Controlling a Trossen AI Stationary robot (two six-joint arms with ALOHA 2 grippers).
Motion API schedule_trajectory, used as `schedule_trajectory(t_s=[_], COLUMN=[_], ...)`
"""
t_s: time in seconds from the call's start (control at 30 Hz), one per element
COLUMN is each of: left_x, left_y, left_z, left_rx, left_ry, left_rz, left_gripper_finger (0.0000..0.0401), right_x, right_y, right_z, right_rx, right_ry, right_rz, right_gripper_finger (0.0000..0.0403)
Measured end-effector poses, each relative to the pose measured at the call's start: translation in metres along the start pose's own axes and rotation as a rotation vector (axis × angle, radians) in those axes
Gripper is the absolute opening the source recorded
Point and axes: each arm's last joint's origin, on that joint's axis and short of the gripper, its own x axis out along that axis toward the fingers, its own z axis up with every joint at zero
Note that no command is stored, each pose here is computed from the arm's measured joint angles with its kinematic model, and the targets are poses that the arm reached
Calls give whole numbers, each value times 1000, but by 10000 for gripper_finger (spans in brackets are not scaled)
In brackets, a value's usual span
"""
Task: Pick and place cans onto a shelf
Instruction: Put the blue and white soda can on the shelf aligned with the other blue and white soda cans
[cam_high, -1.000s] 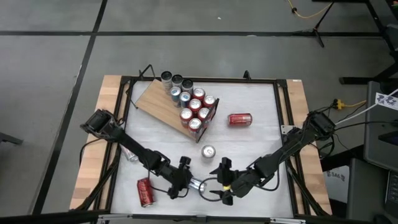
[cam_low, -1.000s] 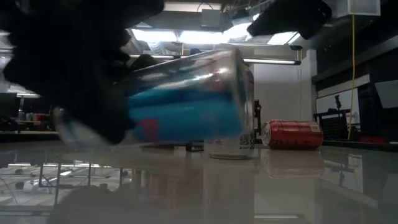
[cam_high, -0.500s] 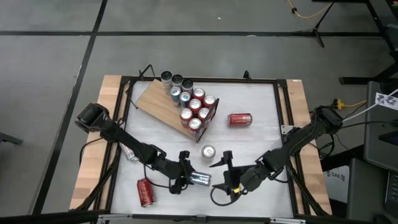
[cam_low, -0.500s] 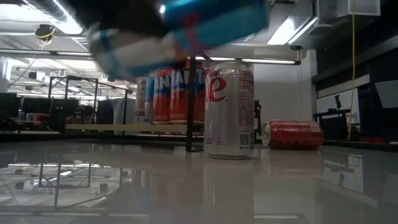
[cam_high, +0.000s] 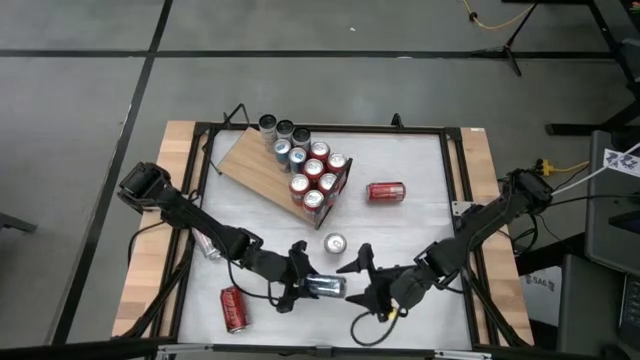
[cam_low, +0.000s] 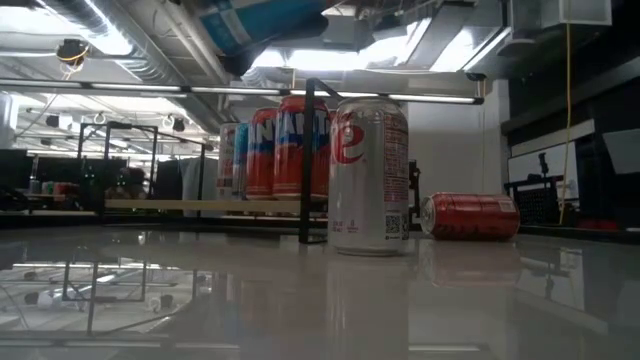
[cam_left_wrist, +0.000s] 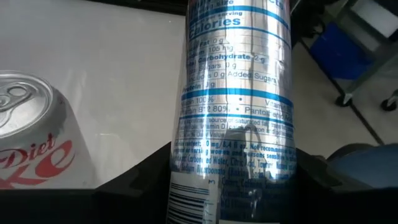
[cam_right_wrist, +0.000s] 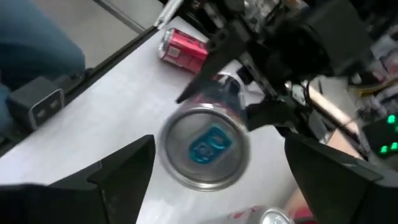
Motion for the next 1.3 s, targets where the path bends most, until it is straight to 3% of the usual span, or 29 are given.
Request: schedule_trajectory(t_s=[0.5,1.07,1.3], left_x=[-1,-1,-1], left_y=[-3,-4,-4], left_z=[10,16,16], left_rx=[-97,-132,-132], left_ry=[-91,-154,-154], left_rz=[-43,-63,-67], left_gripper_finger=[215,215,215], right_x=[-1,0,0], right_y=[1,0,0], right_z=[3,8,8], right_rx=[-119,-87,-85], right_ry=[-27,-67,-72], right_rz=[-12,-45,-48], right_gripper_finger=[351,351,307])
